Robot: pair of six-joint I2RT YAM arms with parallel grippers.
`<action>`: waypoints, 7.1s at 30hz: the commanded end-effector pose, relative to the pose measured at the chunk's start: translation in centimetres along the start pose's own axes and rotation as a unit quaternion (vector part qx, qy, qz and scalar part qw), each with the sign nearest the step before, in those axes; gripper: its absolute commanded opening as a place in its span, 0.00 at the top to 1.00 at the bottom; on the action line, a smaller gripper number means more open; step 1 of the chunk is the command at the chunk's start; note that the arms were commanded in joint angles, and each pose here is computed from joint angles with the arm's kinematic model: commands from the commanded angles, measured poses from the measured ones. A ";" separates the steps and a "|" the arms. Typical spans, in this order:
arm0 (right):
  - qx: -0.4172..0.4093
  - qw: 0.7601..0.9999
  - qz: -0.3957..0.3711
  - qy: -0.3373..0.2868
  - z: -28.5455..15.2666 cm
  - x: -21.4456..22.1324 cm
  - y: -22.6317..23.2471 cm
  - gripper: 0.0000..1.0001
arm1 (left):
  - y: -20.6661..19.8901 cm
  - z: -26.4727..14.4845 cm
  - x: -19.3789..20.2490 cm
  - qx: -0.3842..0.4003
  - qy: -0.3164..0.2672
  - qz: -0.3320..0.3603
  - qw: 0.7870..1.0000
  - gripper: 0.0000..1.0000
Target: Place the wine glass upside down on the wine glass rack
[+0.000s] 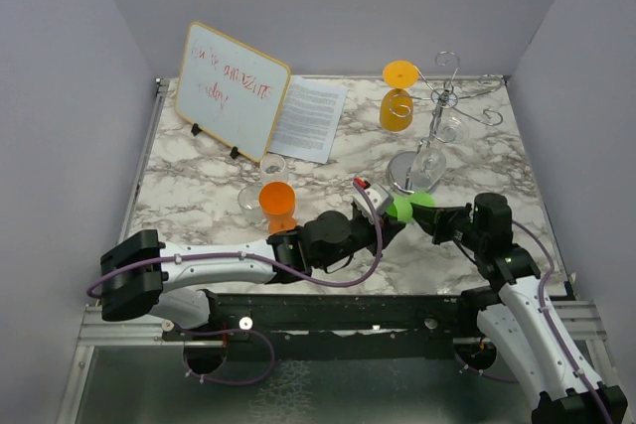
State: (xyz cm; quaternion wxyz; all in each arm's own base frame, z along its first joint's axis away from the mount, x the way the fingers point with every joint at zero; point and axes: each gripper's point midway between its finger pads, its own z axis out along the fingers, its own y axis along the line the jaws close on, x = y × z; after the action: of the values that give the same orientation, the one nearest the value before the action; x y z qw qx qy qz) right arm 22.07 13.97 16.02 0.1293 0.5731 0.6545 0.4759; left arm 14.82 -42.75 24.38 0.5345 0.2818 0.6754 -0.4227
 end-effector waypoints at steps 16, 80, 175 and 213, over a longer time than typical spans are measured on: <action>-0.018 0.976 -0.181 -0.116 -0.6 -4.9 -4.5 1.00 | 2.1 -2.1 0.0 -0.061 -0.037 -0.099 0.992 0.24; -0.436 0.456 -0.771 -0.090 -10.4 8.3 8.8 0.99 | 2.7 1.7 -12.9 0.149 0.076 -0.437 0.884 0.28; -0.528 0.458 -0.693 -0.177 -22.2 12.5 16.0 0.39 | 13.8 8.6 -20.1 -0.143 -0.054 -0.431 0.889 1.00; -0.506 0.495 -0.687 -0.161 -20.0 11.6 15.8 0.40 | 12.7 4.9 -20.2 -0.096 -0.015 -0.401 0.911 1.00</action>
State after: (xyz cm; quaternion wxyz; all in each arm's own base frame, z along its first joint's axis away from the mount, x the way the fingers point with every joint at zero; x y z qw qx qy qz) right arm 13.15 12.88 43.62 0.7961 -0.1697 0.4372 0.3825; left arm 34.89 -39.42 38.93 0.3672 -0.1062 0.7668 -0.5157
